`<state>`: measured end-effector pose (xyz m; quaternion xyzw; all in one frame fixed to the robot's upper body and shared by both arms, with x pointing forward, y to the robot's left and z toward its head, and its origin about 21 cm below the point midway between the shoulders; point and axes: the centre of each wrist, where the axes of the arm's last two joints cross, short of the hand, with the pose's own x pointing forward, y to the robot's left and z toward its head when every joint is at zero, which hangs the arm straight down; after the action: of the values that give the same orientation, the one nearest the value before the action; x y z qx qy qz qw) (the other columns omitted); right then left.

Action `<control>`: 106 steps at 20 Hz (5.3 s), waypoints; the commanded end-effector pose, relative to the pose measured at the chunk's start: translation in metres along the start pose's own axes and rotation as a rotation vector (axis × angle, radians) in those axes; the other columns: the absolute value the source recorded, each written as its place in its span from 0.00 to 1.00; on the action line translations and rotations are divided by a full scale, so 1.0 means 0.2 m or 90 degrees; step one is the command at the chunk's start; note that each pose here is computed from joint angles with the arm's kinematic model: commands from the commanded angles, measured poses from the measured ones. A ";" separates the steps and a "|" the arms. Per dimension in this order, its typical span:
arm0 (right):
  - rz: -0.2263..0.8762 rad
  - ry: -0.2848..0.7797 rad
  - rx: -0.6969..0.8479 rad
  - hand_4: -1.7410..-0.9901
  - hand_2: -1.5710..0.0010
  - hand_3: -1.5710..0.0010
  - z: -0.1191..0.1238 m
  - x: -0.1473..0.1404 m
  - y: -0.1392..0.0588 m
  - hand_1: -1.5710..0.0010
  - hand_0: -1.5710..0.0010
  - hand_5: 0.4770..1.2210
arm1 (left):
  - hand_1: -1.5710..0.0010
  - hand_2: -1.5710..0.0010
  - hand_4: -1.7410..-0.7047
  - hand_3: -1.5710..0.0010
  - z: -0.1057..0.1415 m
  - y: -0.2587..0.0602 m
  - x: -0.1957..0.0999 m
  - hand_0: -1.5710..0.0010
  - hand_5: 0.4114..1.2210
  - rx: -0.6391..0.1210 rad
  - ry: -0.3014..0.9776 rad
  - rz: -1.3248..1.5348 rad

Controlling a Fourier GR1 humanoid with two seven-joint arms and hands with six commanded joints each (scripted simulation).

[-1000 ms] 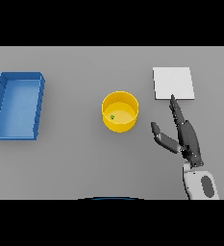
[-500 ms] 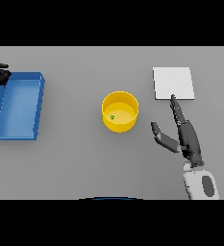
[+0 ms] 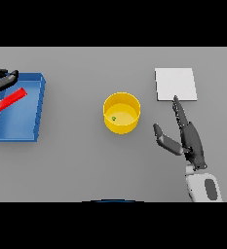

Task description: Pick up the red beaker and tilt it to pour out 1 green nut into yellow bowl. Pick up the yellow bowl and place it on the metallic measuring scale.

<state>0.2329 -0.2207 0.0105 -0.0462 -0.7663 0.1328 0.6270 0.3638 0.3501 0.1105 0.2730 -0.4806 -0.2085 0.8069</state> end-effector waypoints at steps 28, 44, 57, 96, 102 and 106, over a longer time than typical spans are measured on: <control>0.658 -0.155 0.532 0.78 1.00 1.00 -0.55 0.19 0.14 1.00 1.00 0.22 | 1.00 1.00 0.90 1.00 0.02 -0.08 0.02 1.00 0.35 0.010 -0.065 0.017; 0.764 -0.092 0.706 0.73 1.00 0.99 -0.73 0.15 0.33 1.00 1.00 0.31 | 1.00 1.00 0.92 1.00 0.02 -0.05 -0.01 1.00 0.37 0.010 -0.059 0.002; 0.758 -0.082 0.737 0.09 0.18 0.30 -0.72 0.17 0.35 0.12 0.12 0.94 | 1.00 1.00 0.92 1.00 0.00 -0.04 -0.01 1.00 0.37 0.013 -0.067 -0.004; 0.807 0.102 0.407 0.00 0.09 0.18 -0.99 0.16 -0.42 0.00 0.00 1.00 | 1.00 1.00 0.85 1.00 0.06 -0.03 0.04 1.00 0.48 0.011 -0.034 0.026; 0.798 0.140 0.400 0.00 0.12 0.11 -1.01 0.09 -0.43 0.00 0.00 1.00 | 1.00 1.00 0.86 1.00 0.07 -0.04 0.06 1.00 0.48 0.007 -0.030 0.021; 0.795 0.143 0.411 0.00 0.13 0.08 -1.02 0.08 -0.44 0.00 0.00 1.00 | 1.00 1.00 0.87 1.00 0.05 -0.03 0.05 1.00 0.46 0.005 -0.039 0.023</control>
<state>0.4368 -0.2726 0.0850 -0.3030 -0.4490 0.6818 0.4917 0.3587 0.3365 0.1176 0.2610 -0.5106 -0.2006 0.7943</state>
